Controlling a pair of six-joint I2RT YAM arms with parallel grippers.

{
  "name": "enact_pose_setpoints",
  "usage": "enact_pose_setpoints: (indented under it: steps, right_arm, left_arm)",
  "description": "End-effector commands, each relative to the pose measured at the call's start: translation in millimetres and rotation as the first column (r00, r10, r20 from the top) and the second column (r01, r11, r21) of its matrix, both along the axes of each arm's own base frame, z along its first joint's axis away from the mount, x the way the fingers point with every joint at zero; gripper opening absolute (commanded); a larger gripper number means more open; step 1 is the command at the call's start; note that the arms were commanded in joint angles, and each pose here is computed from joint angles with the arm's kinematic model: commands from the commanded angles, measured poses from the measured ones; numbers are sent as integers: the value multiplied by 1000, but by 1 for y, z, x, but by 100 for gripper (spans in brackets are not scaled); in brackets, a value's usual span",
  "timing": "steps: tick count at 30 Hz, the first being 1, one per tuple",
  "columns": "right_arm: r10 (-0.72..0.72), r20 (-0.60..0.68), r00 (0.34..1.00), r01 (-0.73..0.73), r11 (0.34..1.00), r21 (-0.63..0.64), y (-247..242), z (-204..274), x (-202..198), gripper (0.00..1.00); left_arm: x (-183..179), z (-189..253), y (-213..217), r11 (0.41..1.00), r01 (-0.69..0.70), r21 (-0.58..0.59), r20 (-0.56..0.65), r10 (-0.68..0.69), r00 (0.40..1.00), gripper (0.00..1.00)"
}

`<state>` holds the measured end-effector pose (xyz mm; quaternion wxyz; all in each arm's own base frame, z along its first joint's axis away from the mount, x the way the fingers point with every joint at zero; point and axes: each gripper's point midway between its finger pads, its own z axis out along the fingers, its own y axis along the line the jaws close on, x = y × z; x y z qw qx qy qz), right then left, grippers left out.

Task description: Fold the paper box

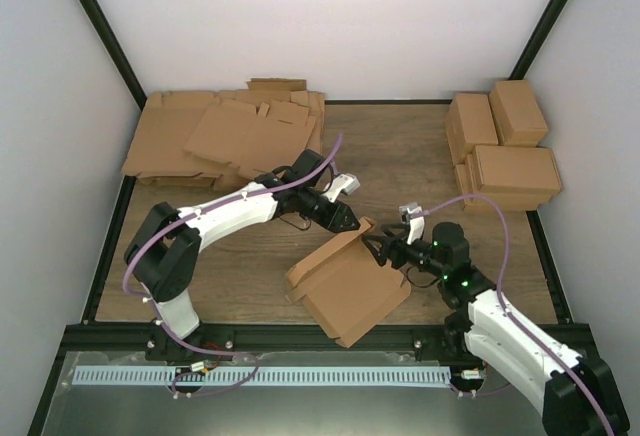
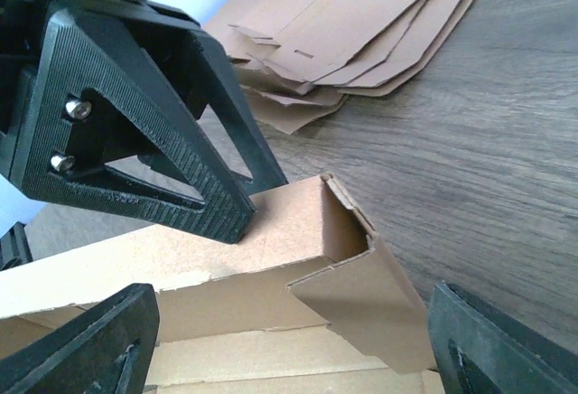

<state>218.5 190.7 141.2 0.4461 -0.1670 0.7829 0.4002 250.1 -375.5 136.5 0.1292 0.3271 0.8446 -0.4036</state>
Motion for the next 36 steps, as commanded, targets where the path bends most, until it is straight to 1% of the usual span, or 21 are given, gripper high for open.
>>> enact_pose_setpoints:
  steps: [1,4,8,12,14,20,25,29,32,36]
  right_arm:
    - [-87,8,996,87,996,16,-9,22,9,84]
    - [-131,-3,991,131,991,34,-16,27,14,84]
    - [-182,-49,982,185,980,73,-28,28,24,83]
    - [-196,-91,976,209,965,162,-35,32,29,81]
    - [-196,-108,975,214,959,186,-37,32,31,79]
    - [-237,-209,949,268,954,133,-41,3,44,61]
    - [-209,-263,942,257,952,167,-35,-15,44,53]
    - [-161,-268,950,212,962,172,-29,-23,41,48]
    - [-123,-264,957,171,971,167,-24,-25,38,41]
    - [-51,-270,961,96,983,155,-16,-31,30,29]
  left_arm:
    - [0,-10,9,999,-25,48,-1,25,1000,31]
    - [-2,-13,11,998,-25,56,-2,25,1000,30]
    - [-5,-17,14,998,-23,59,-5,23,1000,30]
    - [-9,-19,15,998,-13,62,-10,14,1000,30]
    - [-10,-20,15,998,-7,62,-9,7,1000,30]
    - [-12,-23,16,998,1,70,-9,0,1000,30]
    - [-12,-23,16,997,4,71,-3,-4,1000,30]
    - [-14,-21,15,998,6,69,-3,-5,1000,30]
    - [-14,-23,15,997,2,74,-4,-2,1000,30]
    - [-14,-23,13,997,2,71,-5,-2,1000,30]
